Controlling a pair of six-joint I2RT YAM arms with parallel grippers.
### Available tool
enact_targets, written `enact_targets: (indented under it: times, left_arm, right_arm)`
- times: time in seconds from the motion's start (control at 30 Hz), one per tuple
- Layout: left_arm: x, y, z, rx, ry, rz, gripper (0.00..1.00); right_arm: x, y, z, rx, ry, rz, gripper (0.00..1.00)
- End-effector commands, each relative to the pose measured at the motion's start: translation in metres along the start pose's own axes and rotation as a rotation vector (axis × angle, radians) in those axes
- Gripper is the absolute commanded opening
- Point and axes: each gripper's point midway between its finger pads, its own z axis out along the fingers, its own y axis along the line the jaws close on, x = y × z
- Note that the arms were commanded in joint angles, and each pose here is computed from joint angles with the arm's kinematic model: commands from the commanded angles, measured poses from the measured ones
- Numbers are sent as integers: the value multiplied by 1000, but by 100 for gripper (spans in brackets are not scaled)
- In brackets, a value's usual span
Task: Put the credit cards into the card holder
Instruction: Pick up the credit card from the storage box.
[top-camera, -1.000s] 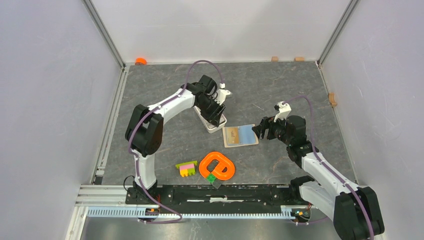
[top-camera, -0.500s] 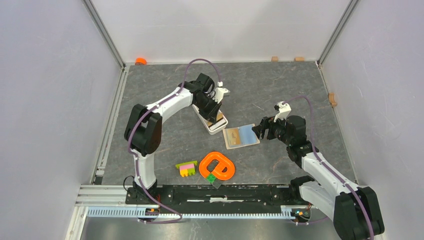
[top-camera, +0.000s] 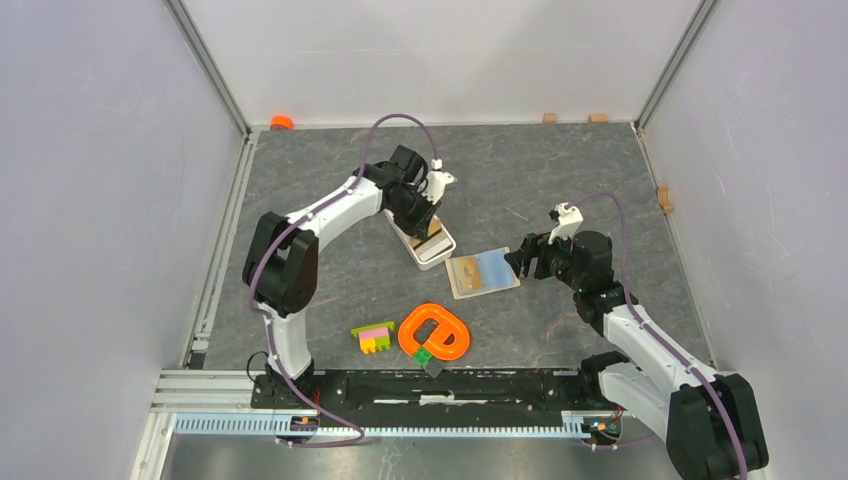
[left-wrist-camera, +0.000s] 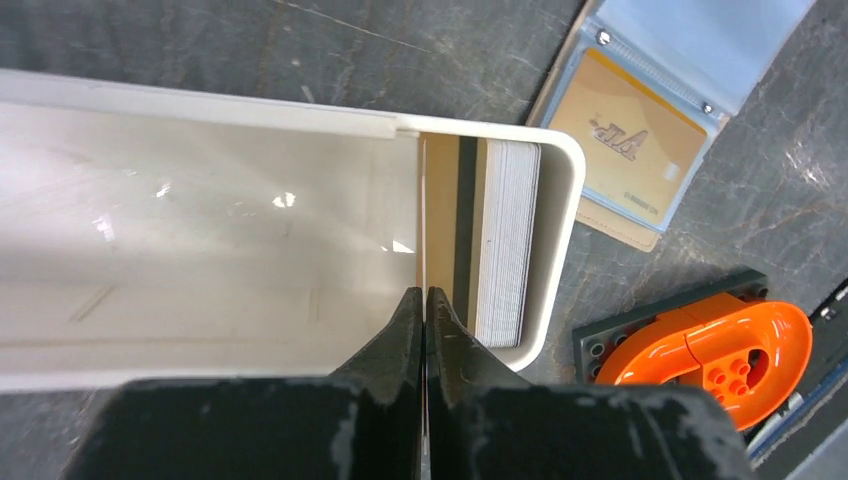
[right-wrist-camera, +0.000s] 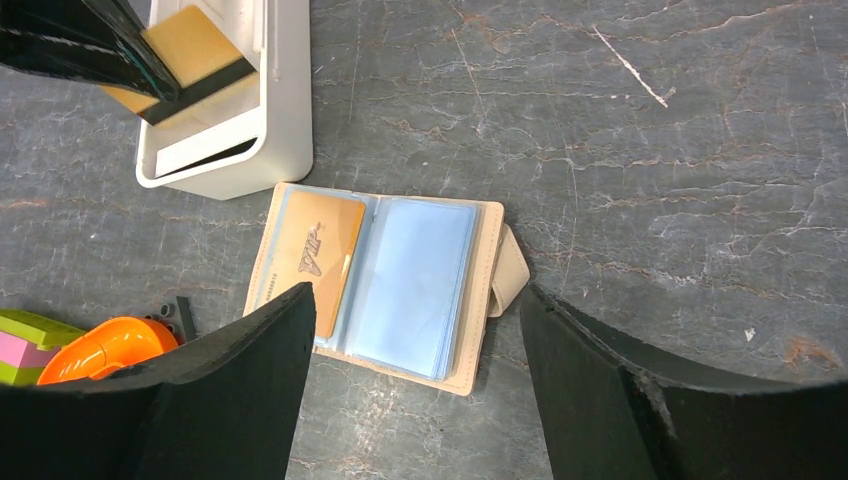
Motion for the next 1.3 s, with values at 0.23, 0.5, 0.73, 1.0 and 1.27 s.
enact_targets:
  times: [0.23, 0.5, 0.73, 1.0, 1.27]
  left_arm:
    - [-72, 3, -109, -263, -427, -19, 2]
    - [-88, -89, -154, -12, -751, 4, 2]
    - [-83, -179, -156, 292, -804, 49, 2]
    - [-73, -222, -155, 435, -801, 80, 2]
    - [-69, -234, -148, 465, -770, 106, 2]
  right_arm:
    - [-35, 27, -14, -117, -127, -41, 90]
    - [-79, 103, -54, -494, -275, -26, 91]
    - [-102, 143, -80, -716, -297, 46, 91]
    - [-121, 165, -96, -814, -307, 12, 67]
    - [-127, 176, -102, -875, -299, 7, 40]
